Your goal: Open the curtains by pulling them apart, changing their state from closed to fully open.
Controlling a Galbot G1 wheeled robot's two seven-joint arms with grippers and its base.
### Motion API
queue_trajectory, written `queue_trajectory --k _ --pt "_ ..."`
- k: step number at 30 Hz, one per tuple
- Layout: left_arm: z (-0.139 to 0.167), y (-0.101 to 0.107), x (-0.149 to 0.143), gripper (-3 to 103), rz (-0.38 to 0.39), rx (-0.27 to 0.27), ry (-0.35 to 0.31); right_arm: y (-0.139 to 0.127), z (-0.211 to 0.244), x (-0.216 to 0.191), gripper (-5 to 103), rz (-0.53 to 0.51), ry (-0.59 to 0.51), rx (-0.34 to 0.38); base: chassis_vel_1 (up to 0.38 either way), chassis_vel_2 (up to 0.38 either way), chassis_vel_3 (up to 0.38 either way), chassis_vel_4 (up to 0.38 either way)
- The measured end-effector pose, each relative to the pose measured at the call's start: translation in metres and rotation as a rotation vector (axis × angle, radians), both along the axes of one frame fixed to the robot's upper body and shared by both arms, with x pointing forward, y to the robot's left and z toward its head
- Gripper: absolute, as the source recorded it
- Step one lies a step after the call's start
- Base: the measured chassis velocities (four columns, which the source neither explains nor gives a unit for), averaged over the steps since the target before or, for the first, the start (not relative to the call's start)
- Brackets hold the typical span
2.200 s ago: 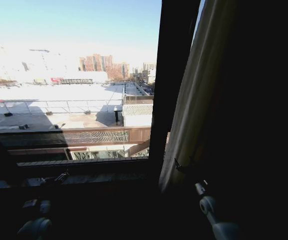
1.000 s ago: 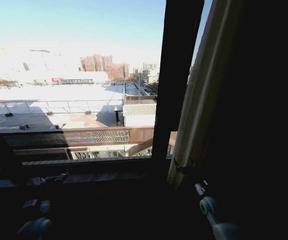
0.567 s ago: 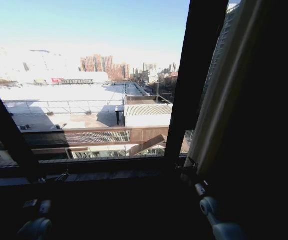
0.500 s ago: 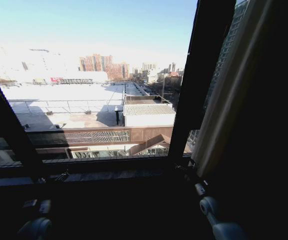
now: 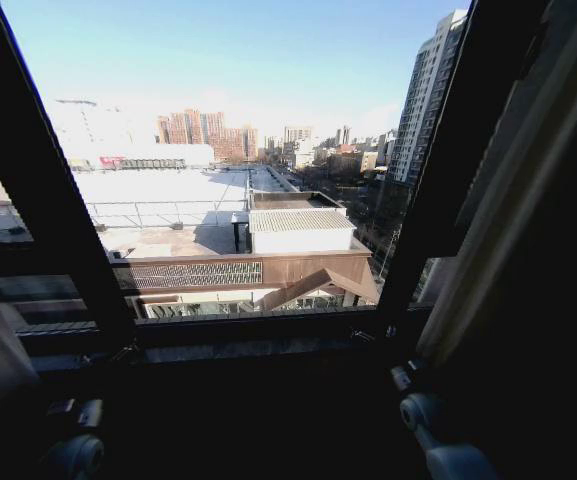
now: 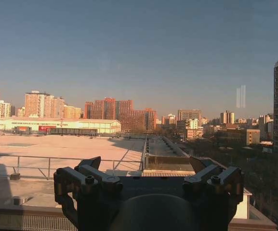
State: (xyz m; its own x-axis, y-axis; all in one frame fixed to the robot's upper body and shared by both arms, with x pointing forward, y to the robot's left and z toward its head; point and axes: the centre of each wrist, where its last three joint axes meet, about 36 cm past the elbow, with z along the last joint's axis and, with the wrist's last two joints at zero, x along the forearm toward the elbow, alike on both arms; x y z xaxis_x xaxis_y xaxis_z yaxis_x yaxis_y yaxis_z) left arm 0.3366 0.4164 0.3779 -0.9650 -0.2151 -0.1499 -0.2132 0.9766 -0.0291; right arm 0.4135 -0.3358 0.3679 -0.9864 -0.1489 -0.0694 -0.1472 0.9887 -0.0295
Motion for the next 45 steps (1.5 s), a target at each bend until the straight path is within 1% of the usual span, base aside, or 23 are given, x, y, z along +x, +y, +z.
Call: queue_trajectory --k 23,29,34,45 --pt "0.0 0.0 0.0 100 0.0 0.0 0.0 0.0 0.0 0.0 100 0.0 0.0 0.0 0.376 0.341 -0.369 -0.339" --pt "0.0 0.0 0.0 100 0.0 0.0 0.0 0.0 0.0 0.0 100 0.0 0.0 0.0 0.299 0.289 -0.291 -0.304" --pt "0.0001 0.0001 0.0 100 0.001 0.0 0.0 0.0001 0.0 0.0 100 0.0 0.0 0.0 0.109 0.134 -0.117 -0.125" --pt "-0.0001 -0.0001 0.0 100 0.0 0.0 0.0 -0.0003 0.0001 0.0 100 -0.001 0.0 -0.001 -0.023 -0.019 0.015 0.009"
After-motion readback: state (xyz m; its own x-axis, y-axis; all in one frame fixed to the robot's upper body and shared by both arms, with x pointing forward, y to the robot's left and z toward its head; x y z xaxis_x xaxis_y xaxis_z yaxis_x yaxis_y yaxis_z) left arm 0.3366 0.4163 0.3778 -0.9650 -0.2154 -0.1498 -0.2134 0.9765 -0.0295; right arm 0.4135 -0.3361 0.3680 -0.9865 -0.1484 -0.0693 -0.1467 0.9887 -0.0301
